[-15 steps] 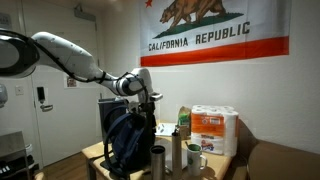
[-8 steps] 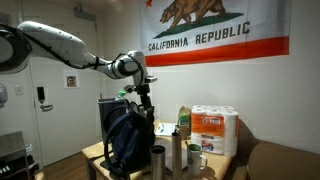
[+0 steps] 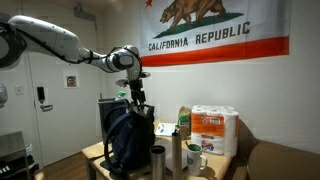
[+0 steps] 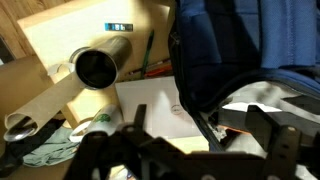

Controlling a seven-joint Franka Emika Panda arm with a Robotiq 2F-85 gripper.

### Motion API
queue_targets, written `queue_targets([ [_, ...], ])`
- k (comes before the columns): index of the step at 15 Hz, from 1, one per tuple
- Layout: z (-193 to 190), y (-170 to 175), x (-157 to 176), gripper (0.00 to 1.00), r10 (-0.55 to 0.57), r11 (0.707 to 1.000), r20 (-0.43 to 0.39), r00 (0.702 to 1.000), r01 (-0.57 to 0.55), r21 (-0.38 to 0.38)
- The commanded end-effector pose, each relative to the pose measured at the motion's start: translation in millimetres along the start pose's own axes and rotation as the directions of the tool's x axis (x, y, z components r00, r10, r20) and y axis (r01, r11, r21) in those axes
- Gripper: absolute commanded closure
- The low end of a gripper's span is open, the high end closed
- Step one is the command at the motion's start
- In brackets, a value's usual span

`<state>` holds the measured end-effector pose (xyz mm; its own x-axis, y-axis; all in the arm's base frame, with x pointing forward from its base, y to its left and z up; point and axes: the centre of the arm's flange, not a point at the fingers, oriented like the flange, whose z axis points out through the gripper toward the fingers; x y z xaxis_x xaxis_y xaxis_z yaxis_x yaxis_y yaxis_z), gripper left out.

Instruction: Pick the bottle in the bag and put it on the counter

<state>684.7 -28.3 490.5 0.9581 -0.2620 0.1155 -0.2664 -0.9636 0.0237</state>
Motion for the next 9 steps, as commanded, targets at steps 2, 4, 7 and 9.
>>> queue_targets([
  [2,-25,-2,-20,0.00,-0.099,0.994,-0.003,0.995,0.099,0.034],
  [4,-18,-7,-5,0.00,-0.084,0.996,-0.021,0.996,0.085,0.017],
  [7,-18,-7,-5,0.00,-0.087,0.996,-0.021,0.996,0.088,0.017],
  [9,-15,-7,-5,0.00,-0.087,0.996,-0.017,0.996,0.087,0.016],
])
